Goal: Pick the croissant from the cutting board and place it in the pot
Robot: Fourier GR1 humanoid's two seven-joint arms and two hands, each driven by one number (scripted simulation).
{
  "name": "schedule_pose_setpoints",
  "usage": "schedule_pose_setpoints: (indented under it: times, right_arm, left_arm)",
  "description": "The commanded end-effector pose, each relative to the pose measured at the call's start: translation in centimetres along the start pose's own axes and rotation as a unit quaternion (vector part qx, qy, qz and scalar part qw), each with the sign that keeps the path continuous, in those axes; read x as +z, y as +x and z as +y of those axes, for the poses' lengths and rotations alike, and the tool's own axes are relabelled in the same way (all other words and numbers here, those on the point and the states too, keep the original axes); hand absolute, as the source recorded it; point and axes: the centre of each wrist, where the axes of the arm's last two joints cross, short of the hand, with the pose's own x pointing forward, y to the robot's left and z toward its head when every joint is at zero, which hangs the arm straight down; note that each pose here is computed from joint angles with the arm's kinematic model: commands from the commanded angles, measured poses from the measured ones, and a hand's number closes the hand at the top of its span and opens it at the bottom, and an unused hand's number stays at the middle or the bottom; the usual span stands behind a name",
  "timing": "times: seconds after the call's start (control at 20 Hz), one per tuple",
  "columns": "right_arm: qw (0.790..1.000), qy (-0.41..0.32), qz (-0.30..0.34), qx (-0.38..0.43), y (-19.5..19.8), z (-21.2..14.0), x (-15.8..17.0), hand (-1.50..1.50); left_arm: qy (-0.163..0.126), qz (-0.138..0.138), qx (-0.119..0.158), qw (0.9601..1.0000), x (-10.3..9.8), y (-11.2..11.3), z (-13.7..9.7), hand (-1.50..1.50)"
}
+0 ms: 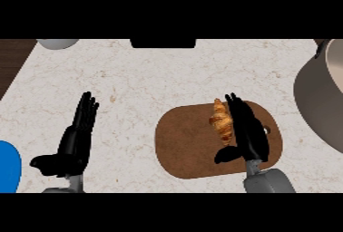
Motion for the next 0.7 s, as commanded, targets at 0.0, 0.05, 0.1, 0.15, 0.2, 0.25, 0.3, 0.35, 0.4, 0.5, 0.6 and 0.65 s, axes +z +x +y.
schedule_pose_setpoints:
  times: [0.0,0.05,0.1,0.15,0.2,0.25,0.3,0.35,0.4,0.5,0.6,0.65]
  right_arm:
    - [1.000,0.001,-0.021,0.021,-0.4,0.8,-0.5,1.50]
    - [0.997,-0.054,-0.037,0.040,-0.9,1.9,-0.6,1.50]
    - [0.996,-0.059,-0.043,0.046,0.1,2.0,-0.6,1.50]
    - [0.995,-0.076,-0.048,0.036,0.4,1.6,-1.3,1.50]
    - [0.995,-0.083,-0.049,0.034,-0.7,1.2,-1.8,1.50]
    - [0.994,-0.092,-0.041,0.049,-1.0,2.5,-0.8,1.50]
    - [0.994,-0.094,-0.049,0.034,2.2,1.9,-1.8,1.50]
    - [0.994,-0.093,-0.049,0.036,0.6,2.1,-1.5,1.50]
    - [0.994,-0.093,-0.049,0.033,-0.4,1.3,-0.4,1.50]
    - [0.992,-0.101,-0.064,0.040,-0.3,0.7,0.5,1.50]
    - [0.992,-0.107,-0.061,0.041,-0.6,1.9,-0.7,1.50]
    - [0.993,-0.109,0.049,0.020,-1.6,-1.0,-4.9,1.50]
  left_arm:
    - [-0.002,-0.009,-0.006,0.9999,-0.2,-1.3,1.2,0.00]
    - [-0.004,-0.005,0.001,1.0000,-0.1,-0.8,-0.6,0.00]
    - [0.003,0.000,-0.001,1.0000,-0.4,-0.3,-0.6,0.00]
    - [0.002,-0.005,-0.004,1.0000,0.0,-1.3,-0.8,0.00]
    - [-0.013,-0.005,0.003,0.9999,1.1,-0.5,1.8,0.00]
    - [-0.001,0.006,0.009,0.9999,0.2,-0.4,-1.2,0.00]
    - [-0.002,-0.002,0.001,1.0000,-0.6,-0.8,1.5,0.00]
    - [-0.009,0.003,0.000,1.0000,0.2,1.2,-0.9,0.00]
    - [0.001,-0.010,-0.003,0.9999,0.1,0.5,-0.4,0.00]
    - [0.005,-0.004,-0.004,1.0000,1.5,-1.5,0.3,0.00]
    - [0.000,-0.007,0.002,1.0000,1.4,0.0,-0.4,0.00]
    - [-0.019,0.000,0.008,0.9998,-0.3,0.8,0.8,0.00]
